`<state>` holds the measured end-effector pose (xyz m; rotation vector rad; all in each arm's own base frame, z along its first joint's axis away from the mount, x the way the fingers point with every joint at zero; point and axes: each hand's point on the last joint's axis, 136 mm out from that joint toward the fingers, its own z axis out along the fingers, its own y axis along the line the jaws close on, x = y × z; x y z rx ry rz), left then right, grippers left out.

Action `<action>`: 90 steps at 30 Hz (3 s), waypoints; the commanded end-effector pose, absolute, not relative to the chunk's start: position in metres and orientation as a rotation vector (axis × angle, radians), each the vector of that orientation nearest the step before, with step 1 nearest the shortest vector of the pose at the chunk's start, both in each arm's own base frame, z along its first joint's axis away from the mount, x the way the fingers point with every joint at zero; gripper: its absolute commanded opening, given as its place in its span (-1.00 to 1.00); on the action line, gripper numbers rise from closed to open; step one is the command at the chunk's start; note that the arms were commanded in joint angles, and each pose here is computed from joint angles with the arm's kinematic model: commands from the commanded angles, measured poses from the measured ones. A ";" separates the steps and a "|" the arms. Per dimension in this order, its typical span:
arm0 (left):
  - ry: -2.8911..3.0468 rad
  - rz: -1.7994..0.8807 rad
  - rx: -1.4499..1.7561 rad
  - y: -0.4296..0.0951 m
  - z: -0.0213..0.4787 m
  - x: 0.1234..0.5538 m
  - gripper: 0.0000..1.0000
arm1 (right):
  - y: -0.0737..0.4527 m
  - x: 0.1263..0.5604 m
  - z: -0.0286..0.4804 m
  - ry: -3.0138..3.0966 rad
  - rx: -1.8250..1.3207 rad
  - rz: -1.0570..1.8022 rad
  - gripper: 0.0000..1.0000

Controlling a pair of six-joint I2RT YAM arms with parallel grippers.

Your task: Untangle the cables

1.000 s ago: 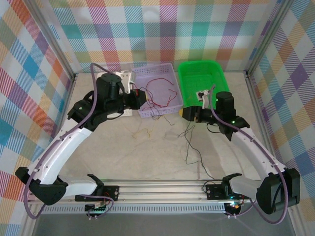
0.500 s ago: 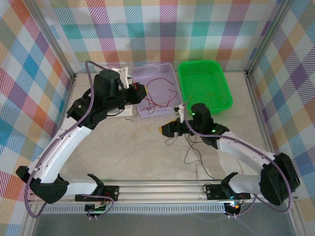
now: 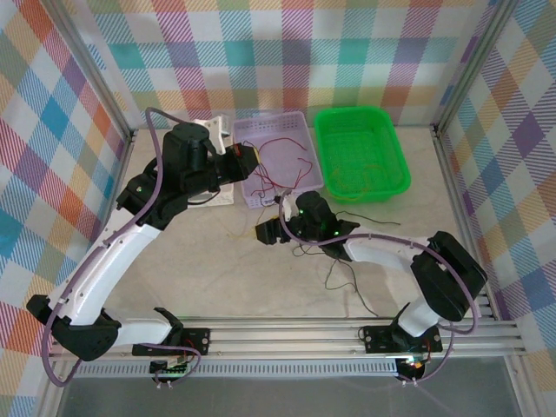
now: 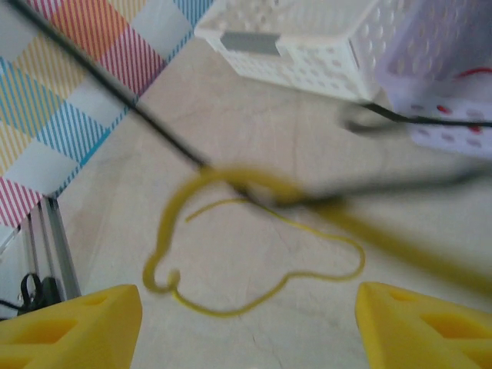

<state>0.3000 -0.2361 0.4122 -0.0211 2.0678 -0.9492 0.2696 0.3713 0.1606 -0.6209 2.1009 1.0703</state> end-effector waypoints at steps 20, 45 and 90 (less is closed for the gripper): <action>1.970 -0.765 -0.041 -0.194 0.432 0.295 -1.00 | 0.366 0.269 0.173 2.061 -0.590 1.000 -1.00; 1.920 -0.448 -0.185 -0.106 0.445 0.318 -1.00 | 0.217 0.205 0.249 1.967 -0.466 0.778 -1.00; 1.840 -0.587 -0.123 -0.105 0.454 0.280 -1.00 | 0.118 0.417 0.391 1.998 0.033 0.624 -1.00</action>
